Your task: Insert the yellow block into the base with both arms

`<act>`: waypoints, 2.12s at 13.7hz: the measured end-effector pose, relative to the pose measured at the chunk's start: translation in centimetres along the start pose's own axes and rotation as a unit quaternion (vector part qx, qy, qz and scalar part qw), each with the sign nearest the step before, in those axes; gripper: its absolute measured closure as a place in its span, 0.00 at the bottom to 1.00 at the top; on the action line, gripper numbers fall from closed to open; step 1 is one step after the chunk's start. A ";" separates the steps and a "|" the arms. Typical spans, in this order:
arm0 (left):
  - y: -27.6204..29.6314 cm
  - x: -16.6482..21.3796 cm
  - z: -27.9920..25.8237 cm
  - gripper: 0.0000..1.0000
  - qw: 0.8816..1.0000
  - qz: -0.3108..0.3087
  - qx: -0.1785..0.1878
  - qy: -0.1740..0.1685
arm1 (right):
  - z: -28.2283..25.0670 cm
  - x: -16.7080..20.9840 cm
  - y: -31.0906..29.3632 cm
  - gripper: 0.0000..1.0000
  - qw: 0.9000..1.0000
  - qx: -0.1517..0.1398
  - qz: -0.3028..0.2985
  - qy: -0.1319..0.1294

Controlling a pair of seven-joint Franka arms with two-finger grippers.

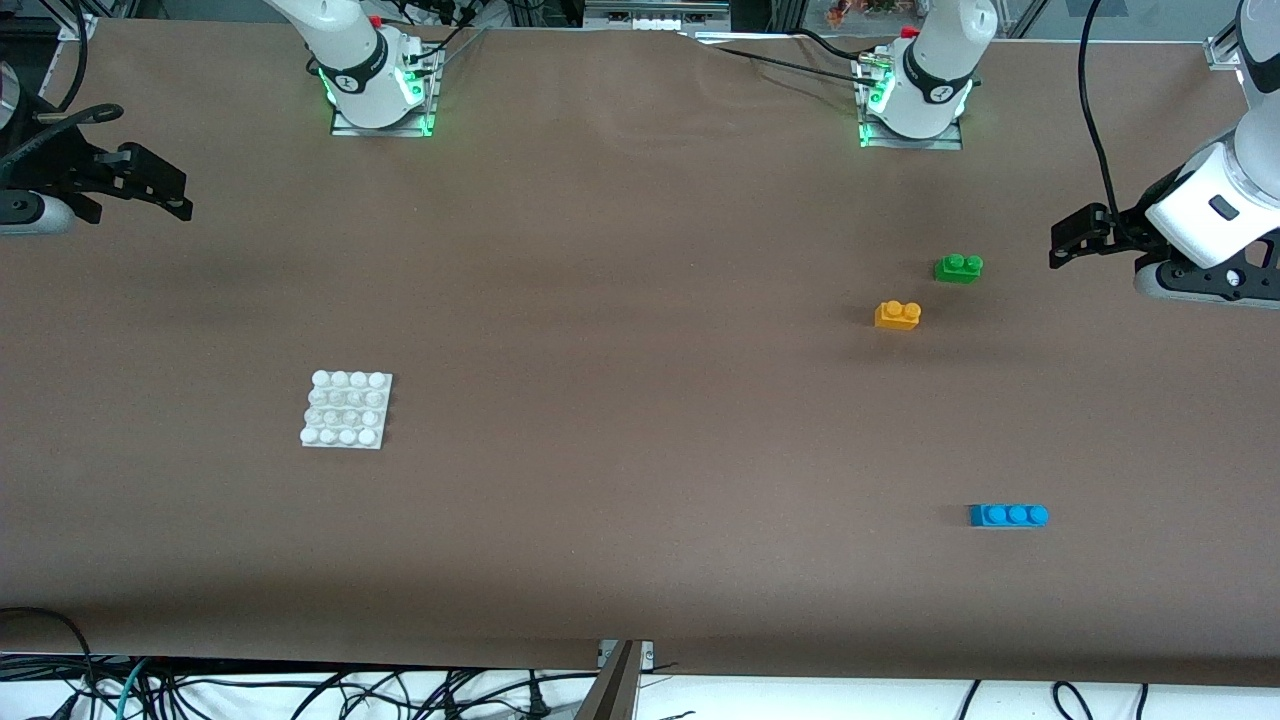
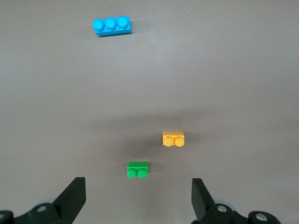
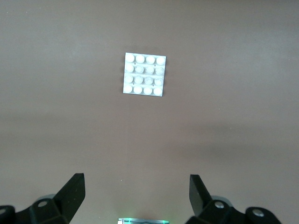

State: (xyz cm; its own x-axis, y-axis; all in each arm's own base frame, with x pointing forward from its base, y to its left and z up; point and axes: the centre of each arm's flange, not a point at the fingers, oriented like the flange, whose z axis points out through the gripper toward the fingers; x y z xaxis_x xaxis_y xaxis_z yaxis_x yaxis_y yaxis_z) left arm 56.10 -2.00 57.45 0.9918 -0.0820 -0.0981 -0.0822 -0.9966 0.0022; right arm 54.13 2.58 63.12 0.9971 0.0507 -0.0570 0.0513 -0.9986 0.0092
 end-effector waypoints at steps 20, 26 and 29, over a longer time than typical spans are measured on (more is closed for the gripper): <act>0.0 0.0 0.0 0.00 1.000 0.000 0.000 -0.001 | 15.0 7.2 1.2 0.01 0.999 -0.006 0.013 -0.035; 0.0 0.0 0.0 0.00 1.000 0.000 0.000 -0.001 | 22.8 8.8 1.9 0.01 1.000 -0.008 0.018 0.007; 0.0 0.0 0.0 0.00 1.000 0.000 0.000 -0.001 | 30.2 7.0 2.1 0.01 0.999 -0.008 0.019 0.039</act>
State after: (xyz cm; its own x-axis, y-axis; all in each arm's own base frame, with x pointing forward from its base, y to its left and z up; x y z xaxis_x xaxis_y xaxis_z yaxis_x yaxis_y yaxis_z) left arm 56.06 -1.98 57.47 0.9916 -0.0816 -0.1008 -0.0818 -0.9966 0.0023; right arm 59.53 0.43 32.56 0.9997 0.0139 0.0218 0.0133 -0.9996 0.0260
